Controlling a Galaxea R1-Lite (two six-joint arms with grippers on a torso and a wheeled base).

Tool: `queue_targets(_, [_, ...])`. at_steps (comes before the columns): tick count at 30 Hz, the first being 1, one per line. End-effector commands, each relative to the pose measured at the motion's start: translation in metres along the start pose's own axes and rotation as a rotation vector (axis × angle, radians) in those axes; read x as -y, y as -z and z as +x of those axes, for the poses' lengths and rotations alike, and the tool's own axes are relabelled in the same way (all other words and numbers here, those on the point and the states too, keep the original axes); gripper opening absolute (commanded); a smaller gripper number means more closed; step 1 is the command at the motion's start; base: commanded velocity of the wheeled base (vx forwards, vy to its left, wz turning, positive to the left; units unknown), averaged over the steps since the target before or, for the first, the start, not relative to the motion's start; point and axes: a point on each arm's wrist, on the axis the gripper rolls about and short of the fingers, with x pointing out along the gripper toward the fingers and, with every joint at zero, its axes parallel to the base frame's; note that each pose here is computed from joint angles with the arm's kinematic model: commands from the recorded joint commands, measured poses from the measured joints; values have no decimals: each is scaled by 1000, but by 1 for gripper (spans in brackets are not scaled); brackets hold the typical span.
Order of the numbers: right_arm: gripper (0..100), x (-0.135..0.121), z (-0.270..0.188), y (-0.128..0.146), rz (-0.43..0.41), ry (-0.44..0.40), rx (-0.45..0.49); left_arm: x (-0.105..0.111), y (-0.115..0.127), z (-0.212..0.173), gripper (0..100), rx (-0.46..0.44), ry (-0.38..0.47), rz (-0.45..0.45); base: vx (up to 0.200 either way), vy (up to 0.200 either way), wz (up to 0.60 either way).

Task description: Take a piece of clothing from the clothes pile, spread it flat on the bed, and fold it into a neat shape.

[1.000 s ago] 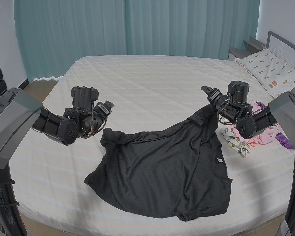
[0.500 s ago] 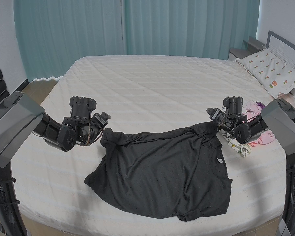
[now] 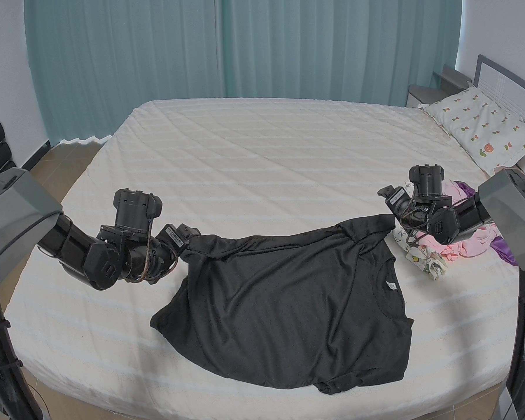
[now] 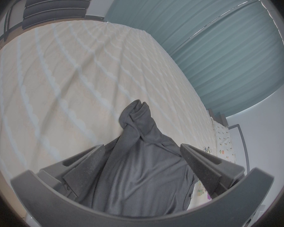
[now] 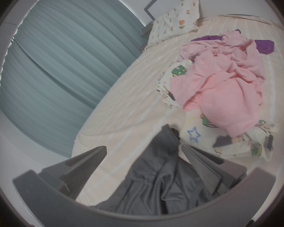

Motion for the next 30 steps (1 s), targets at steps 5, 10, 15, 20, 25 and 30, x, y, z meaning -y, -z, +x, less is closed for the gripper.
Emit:
queue_targets(5, [100,33,-83,29,-118,-68,-47,-25,17,-76,100,-86,46,4,0,0,0])
queue_targets(10, [100,66,-127,54,-211,-52,-117,-49,36,-92,100,-152,25,14,0,0,0])
queue_targets(15, [100,91,-155,63,-213,-28,-132,-66,47,-83,100,-198,-39,9,0,0,0])
queue_targets(20, [100,95,-171,64,-234,-21,-135,-81,58,-59,100,-248,-138,12,0,0,0])
queue_targets(25, [100,104,-168,70,-235,8,-170,-91,59,-50,100,-260,-184,-2,0,0,0])
queue_targets(30, [100,109,-164,76,-239,28,-191,-92,57,-50,100,-253,-185,-8,0,0,0])
